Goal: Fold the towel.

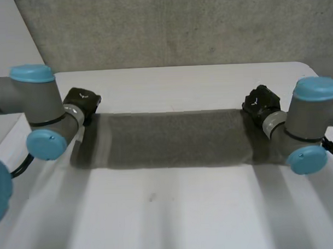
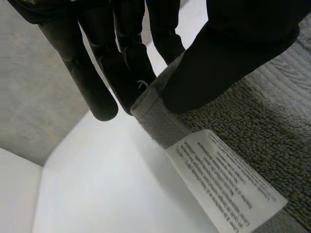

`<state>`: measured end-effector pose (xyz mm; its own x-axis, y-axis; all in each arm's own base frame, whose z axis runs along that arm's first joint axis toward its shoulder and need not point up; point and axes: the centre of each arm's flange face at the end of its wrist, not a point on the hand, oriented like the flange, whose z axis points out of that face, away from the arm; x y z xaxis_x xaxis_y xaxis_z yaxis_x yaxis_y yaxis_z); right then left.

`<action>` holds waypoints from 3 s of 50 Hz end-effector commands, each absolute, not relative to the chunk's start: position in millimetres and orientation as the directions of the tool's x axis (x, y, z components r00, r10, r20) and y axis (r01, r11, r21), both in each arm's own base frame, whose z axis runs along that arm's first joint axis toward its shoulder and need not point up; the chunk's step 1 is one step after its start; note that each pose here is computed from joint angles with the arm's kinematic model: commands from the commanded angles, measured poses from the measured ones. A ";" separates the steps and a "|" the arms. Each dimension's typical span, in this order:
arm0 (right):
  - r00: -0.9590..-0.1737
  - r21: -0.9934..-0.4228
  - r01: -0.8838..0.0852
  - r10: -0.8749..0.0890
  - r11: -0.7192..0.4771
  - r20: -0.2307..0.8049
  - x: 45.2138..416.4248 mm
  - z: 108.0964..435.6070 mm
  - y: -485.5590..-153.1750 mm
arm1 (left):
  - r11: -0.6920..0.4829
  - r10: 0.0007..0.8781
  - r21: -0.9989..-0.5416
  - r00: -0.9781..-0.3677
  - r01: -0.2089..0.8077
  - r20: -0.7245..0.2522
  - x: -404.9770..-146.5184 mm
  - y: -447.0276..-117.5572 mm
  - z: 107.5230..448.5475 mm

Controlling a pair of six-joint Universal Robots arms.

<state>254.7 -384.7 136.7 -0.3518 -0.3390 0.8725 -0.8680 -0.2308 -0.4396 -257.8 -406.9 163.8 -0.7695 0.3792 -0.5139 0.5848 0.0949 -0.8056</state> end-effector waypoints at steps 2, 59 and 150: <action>-0.353 -0.419 -0.850 -0.245 -0.319 0.903 263.4 116.2 -406.2 | 0.044 0.350 -0.817 -0.774 0.575 -0.527 -263.4 -429.6 146.0; -0.772 -0.799 -0.552 -0.509 0.239 0.381 155.3 130.6 -340.7 | 0.064 0.519 -0.996 -0.854 0.063 -0.021 -240.0 -290.1 249.0; -0.681 -0.873 -0.487 -0.634 0.021 0.365 263.0 153.0 -263.8 | 0.121 0.649 -0.987 -0.760 0.107 -0.003 -335.3 -278.2 176.7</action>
